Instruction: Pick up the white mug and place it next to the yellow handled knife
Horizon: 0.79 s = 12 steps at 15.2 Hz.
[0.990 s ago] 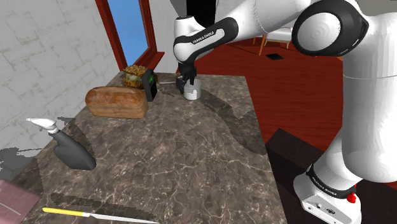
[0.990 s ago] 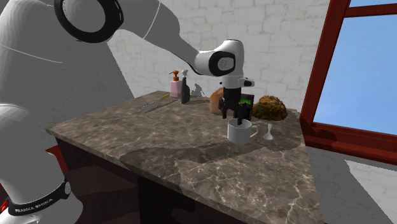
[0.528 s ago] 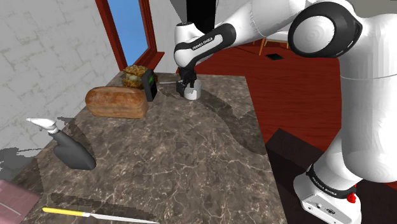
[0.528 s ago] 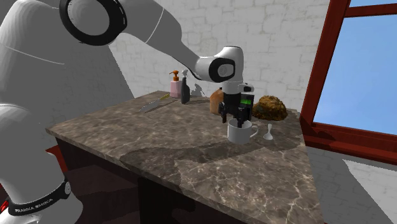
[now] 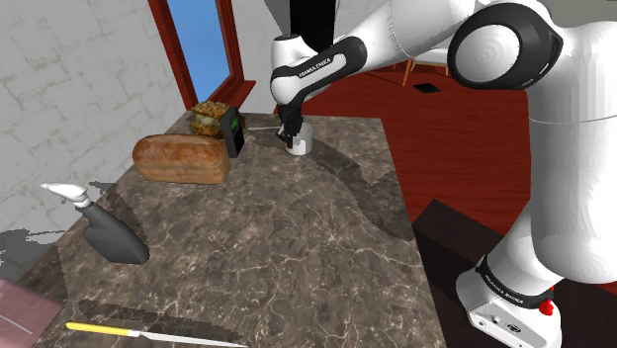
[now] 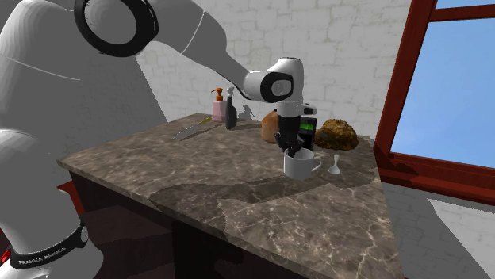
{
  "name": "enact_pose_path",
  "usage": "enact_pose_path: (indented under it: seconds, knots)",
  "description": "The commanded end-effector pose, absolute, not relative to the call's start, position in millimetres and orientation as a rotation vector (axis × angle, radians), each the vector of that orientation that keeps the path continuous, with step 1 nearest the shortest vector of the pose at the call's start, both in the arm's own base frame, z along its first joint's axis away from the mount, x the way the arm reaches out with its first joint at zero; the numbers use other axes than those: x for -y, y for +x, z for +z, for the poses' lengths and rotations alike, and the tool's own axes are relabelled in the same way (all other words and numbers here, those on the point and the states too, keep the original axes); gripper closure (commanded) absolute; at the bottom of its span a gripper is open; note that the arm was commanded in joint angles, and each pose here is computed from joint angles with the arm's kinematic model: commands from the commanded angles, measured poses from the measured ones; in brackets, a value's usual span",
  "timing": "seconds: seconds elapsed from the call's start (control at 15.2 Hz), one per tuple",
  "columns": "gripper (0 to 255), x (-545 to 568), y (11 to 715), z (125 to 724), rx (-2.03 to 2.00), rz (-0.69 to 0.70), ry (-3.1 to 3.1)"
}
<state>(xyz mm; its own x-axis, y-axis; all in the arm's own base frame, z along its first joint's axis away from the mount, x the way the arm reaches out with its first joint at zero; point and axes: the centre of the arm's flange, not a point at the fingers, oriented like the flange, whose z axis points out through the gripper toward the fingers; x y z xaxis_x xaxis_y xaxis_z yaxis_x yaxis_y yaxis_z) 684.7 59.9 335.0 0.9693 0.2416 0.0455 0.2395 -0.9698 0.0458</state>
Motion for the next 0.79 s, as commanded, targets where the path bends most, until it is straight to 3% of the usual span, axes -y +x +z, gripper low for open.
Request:
enact_pose_path:
  seconds: [0.0, 0.73]
  knots:
    - [255, -59.8, 684.7, 334.9, -0.376, 0.078, 3.078]
    - [255, -59.8, 684.7, 366.5, -0.376, 0.078, 3.078]
